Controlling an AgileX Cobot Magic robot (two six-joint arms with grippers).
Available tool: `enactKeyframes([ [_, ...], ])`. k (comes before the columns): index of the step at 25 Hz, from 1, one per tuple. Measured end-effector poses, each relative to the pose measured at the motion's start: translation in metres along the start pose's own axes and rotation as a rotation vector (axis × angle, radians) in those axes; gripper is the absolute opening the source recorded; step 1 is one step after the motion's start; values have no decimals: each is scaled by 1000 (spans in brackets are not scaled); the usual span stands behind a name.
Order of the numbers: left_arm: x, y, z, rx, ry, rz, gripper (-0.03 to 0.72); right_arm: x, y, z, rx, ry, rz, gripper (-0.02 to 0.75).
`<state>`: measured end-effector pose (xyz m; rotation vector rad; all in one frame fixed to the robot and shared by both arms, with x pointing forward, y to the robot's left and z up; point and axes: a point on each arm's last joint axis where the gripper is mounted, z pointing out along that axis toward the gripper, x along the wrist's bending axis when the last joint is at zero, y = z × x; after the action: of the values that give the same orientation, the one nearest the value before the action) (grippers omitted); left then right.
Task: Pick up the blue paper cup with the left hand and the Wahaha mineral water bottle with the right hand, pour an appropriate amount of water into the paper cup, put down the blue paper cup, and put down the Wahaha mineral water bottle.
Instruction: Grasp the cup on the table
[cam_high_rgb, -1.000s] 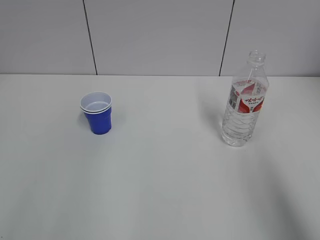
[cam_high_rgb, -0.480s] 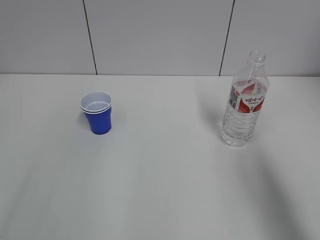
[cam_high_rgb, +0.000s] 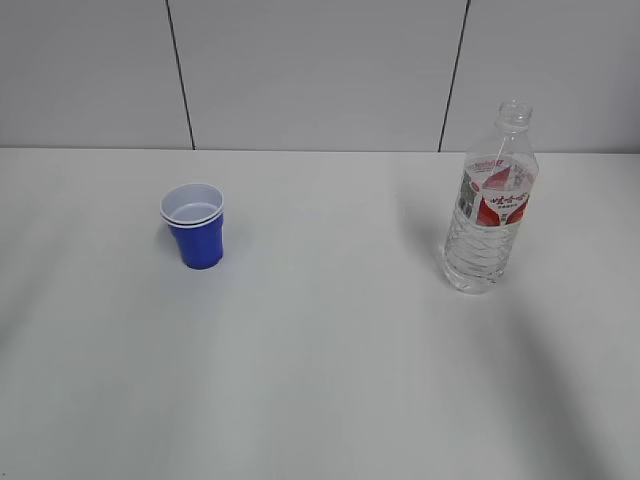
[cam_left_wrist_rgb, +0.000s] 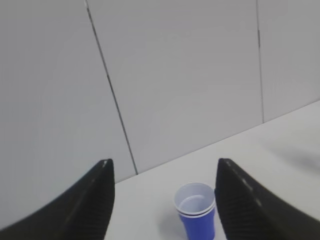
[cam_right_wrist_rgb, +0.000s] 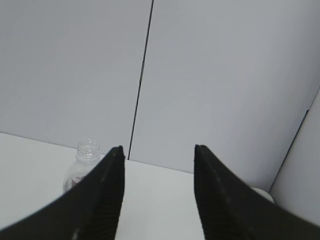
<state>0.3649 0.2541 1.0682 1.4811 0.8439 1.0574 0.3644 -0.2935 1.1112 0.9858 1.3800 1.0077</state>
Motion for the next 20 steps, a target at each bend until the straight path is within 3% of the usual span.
enactKeyframes([
  [5,-3,-12,37,-5,9,-107,478,1,-4,7,28,9,0,349],
  [13,-7,-51,90,9,44,-120,478,2,-5,10,36,13,-1,349],
  [20,-14,-97,121,29,59,-117,478,7,-12,41,37,39,49,349],
])
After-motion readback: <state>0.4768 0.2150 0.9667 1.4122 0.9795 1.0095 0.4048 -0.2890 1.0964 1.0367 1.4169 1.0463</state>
